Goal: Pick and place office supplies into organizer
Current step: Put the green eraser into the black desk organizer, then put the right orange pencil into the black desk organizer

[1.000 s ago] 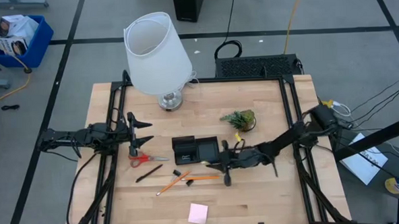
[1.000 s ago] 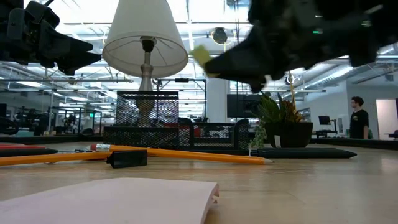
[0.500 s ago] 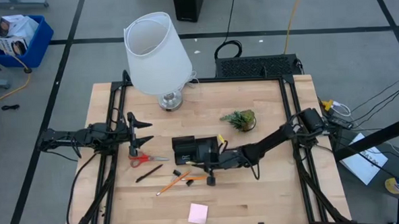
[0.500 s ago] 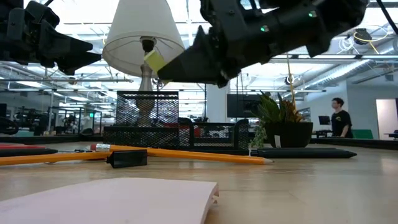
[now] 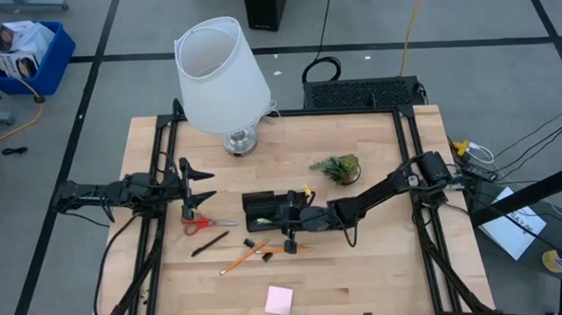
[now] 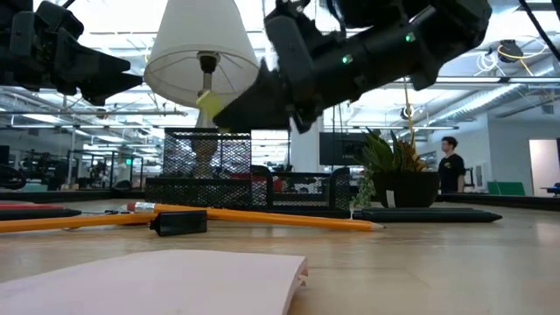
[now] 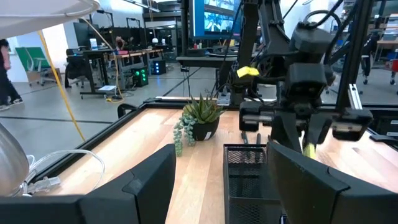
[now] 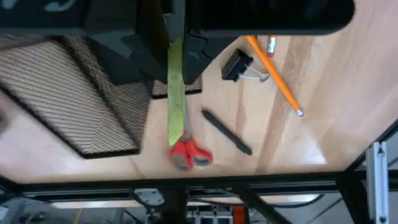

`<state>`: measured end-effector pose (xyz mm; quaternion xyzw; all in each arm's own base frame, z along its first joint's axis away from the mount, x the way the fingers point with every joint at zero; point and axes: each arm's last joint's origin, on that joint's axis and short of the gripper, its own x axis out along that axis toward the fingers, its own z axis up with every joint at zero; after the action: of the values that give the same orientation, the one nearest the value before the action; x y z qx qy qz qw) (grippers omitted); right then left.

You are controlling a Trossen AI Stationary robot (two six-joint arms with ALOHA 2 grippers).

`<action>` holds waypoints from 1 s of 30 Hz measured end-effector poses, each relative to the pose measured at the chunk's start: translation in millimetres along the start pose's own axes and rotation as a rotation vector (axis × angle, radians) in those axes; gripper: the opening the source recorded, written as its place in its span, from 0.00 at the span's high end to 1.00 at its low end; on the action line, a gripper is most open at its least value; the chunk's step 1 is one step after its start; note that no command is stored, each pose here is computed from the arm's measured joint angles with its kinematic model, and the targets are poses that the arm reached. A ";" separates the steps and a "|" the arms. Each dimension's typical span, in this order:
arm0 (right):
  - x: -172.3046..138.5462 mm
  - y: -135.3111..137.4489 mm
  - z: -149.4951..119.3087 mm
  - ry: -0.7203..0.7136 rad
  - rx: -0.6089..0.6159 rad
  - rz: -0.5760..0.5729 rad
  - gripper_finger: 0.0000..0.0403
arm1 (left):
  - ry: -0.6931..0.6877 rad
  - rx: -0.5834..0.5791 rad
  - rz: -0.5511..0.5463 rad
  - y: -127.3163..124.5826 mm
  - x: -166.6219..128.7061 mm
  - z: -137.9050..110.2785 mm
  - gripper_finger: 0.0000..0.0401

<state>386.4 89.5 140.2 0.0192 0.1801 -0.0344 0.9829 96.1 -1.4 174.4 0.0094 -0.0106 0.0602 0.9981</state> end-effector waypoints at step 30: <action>5.0 13.4 9.6 0.001 -0.021 0.081 0.91 | 0.022 0.004 -0.001 -0.2 1.0 -1.8 0.36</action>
<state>395.4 102.1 147.7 0.0162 0.1800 0.0073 0.9835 97.2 -1.5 172.6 0.0109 0.0003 0.0599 0.9981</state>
